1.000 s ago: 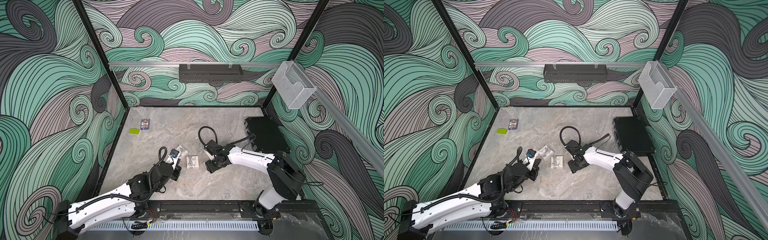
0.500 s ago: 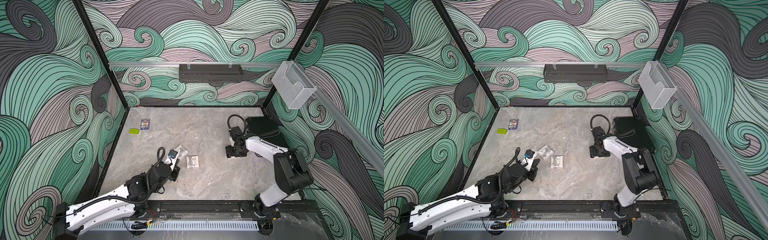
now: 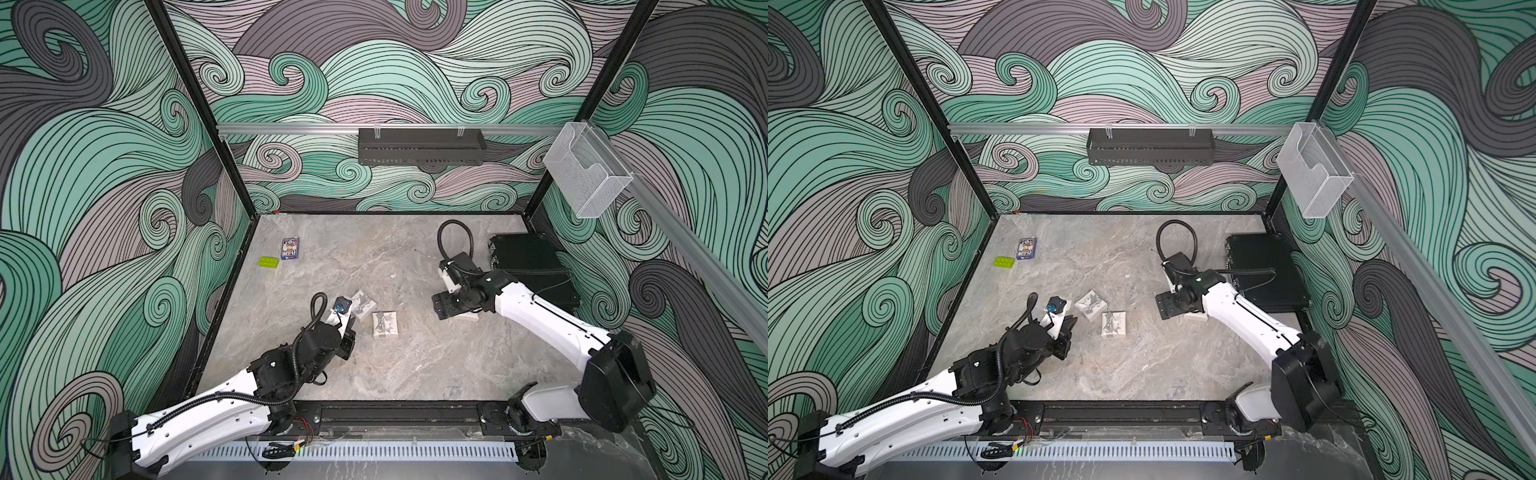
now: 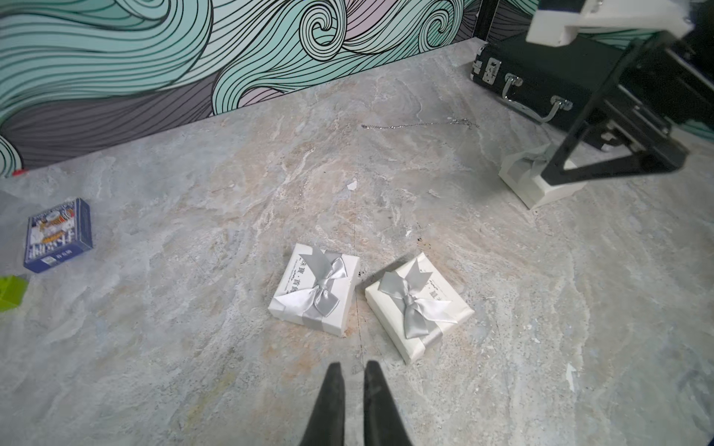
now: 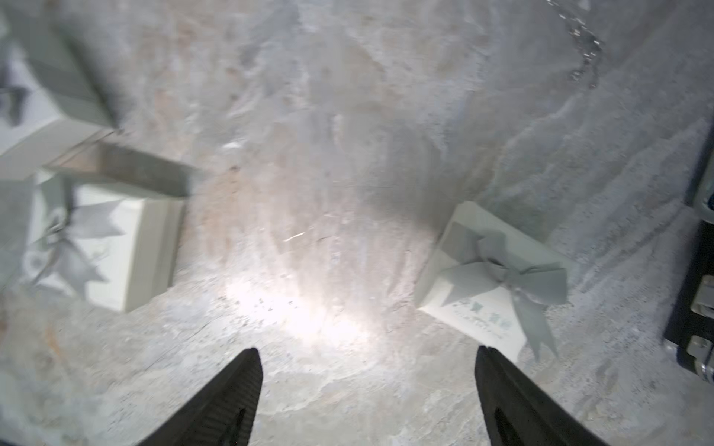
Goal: Take the necklace out of the lift-off lid jewelry box
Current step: Move the jewelry box to the center of the board, then pick up the jewelry box from the center of the board.
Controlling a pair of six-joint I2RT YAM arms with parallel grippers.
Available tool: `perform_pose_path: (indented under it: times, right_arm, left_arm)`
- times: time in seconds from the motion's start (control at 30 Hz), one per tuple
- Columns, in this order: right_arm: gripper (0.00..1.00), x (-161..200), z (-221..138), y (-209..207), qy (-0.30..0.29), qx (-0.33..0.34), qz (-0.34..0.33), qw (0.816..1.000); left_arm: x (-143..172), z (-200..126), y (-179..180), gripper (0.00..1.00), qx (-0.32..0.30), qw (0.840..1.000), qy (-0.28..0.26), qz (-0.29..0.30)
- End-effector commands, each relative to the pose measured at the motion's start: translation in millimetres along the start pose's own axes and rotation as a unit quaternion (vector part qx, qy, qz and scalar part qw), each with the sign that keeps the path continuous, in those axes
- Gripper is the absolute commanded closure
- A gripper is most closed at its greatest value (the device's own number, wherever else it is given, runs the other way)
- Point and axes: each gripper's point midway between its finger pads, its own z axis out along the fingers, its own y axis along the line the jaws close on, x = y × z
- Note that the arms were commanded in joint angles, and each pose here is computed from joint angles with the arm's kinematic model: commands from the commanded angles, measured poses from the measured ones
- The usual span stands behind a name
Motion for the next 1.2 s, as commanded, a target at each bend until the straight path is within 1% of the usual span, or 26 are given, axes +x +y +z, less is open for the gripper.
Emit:
perform_pose_path:
  times: [0.0, 0.1, 0.27, 0.37, 0.4, 0.47, 0.67, 0.87, 1.17]
  right_arm:
    - [0.08, 8, 3, 38, -0.006, -0.044, 0.003, 0.999]
    - [0.07, 10, 14, 64, -0.007, -0.056, -0.018, 0.998]
    - [0.05, 10, 33, 94, 0.014, -0.045, -0.056, 0.997]
    - [0.04, 4, 42, 109, 0.009, -0.034, -0.064, 0.997]
    - [0.03, 2, 43, 112, 0.004, -0.029, -0.064, 0.997]
    - [0.02, -4, 47, 119, -0.004, -0.018, -0.063, 0.998]
    - [0.04, -11, 60, 142, -0.012, -0.026, -0.046, 0.999]
    - [0.08, -10, 77, 152, 0.006, -0.019, -0.042, 0.999]
    - [0.09, -9, 89, 157, 0.016, -0.009, -0.042, 0.999]
  left_arm:
    - [-9, -3, 8, 0.7, -0.012, 1.0, -0.002, -0.009]
    - [-8, -2, 16, 0.53, -0.026, 1.0, 0.0, -0.015]
    - [-6, -2, 35, 0.26, -0.058, 0.997, -0.004, -0.046]
    - [-2, -5, 49, 0.16, -0.086, 0.994, -0.007, -0.069]
    - [1, -6, 54, 0.14, -0.094, 0.993, -0.006, -0.076]
    - [6, -9, 61, 0.12, -0.107, 0.99, -0.006, -0.09]
    - [17, -13, 74, 0.1, -0.127, 0.985, -0.01, -0.118]
    - [17, -15, 76, 0.1, -0.128, 0.984, -0.016, -0.126]
    - [18, -12, 73, 0.1, -0.119, 0.985, -0.016, -0.124]
